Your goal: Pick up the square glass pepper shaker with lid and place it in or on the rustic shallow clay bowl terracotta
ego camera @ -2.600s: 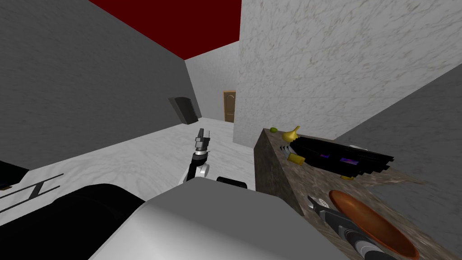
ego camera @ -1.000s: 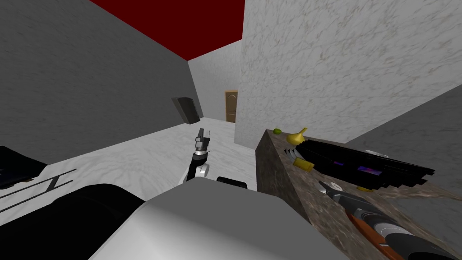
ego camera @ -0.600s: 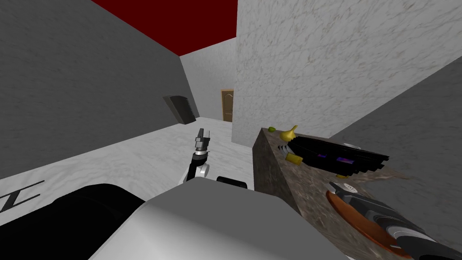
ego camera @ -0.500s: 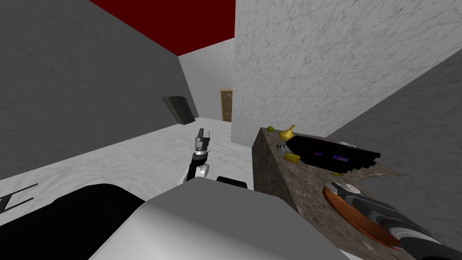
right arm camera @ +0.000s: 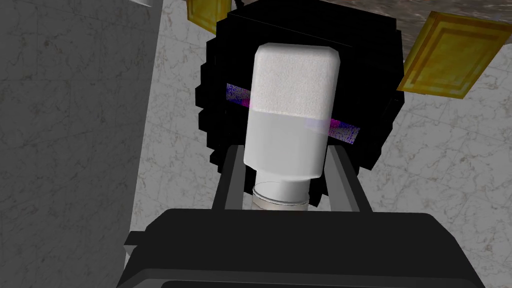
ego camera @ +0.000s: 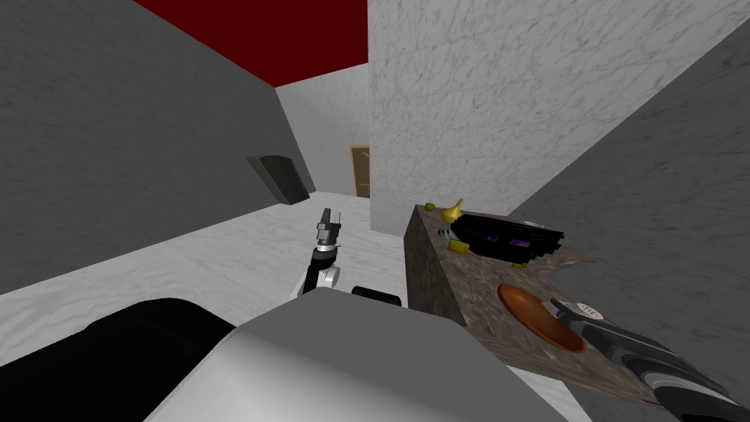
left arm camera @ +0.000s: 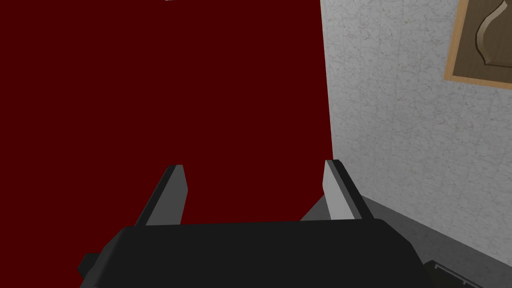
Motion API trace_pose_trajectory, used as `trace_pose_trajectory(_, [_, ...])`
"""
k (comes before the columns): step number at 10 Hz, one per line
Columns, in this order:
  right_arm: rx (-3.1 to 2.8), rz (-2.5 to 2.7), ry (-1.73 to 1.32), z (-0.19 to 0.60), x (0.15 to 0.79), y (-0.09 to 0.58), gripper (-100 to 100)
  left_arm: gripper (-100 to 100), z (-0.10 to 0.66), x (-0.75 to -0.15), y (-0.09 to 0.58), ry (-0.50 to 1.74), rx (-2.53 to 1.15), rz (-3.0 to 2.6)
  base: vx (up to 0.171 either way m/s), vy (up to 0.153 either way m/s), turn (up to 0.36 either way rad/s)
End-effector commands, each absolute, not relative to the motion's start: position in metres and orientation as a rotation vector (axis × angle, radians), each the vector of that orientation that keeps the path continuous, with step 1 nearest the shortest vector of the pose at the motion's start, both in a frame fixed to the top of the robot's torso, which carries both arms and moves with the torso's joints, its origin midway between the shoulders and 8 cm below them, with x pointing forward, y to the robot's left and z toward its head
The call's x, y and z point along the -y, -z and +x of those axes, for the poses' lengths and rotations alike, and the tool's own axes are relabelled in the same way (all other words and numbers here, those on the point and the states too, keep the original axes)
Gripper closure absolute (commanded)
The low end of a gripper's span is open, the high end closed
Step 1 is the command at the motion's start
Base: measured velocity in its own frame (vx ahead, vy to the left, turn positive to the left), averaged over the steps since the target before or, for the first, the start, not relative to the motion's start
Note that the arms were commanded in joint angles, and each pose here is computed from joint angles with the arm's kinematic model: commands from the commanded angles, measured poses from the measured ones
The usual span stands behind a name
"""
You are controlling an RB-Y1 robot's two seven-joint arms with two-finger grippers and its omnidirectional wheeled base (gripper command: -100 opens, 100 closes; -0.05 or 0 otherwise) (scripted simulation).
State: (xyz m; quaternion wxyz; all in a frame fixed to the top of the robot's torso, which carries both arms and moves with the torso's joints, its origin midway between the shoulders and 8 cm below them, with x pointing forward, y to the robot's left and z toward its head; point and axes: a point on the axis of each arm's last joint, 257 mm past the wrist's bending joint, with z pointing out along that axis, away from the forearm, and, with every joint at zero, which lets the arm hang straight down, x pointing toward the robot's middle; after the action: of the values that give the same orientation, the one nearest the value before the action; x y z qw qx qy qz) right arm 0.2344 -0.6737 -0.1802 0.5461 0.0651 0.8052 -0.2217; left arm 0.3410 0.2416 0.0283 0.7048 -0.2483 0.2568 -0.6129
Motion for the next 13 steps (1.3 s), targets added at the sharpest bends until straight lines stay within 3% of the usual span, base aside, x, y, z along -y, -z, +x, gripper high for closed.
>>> trace_pose_trajectory(1, [-1.909,0.154,0.526,0.234,0.674,0.18,-100,0,0.341,-0.242,-0.028,1.363,-0.571,-0.552,-0.005,-0.007,0.001])
trace_pose_trajectory(5, [-1.909,0.155,0.526,0.234,0.674,0.18,-100,0,0.341,-0.242,-0.028,1.363,-0.571,-0.552,0.0,0.0,0.0])
trace_pose_trajectory(6, [-1.909,0.155,0.526,0.234,0.674,0.18,0,0,0.341,-0.242,-0.028,1.363,-0.571,-0.552,0.0,0.0,0.0])
trace_pose_trajectory(7, [-1.908,0.145,0.521,0.236,0.672,0.168,-100,0,0.341,-0.242,-0.028,1.363,-0.571,-0.552,0.019,-0.006,-0.093])
trace_pose_trajectory(13, [-1.914,0.098,0.482,0.249,0.655,0.129,-100,0,0.341,-0.242,-0.028,1.363,-0.571,-0.552,0.039,-0.009,-0.074])
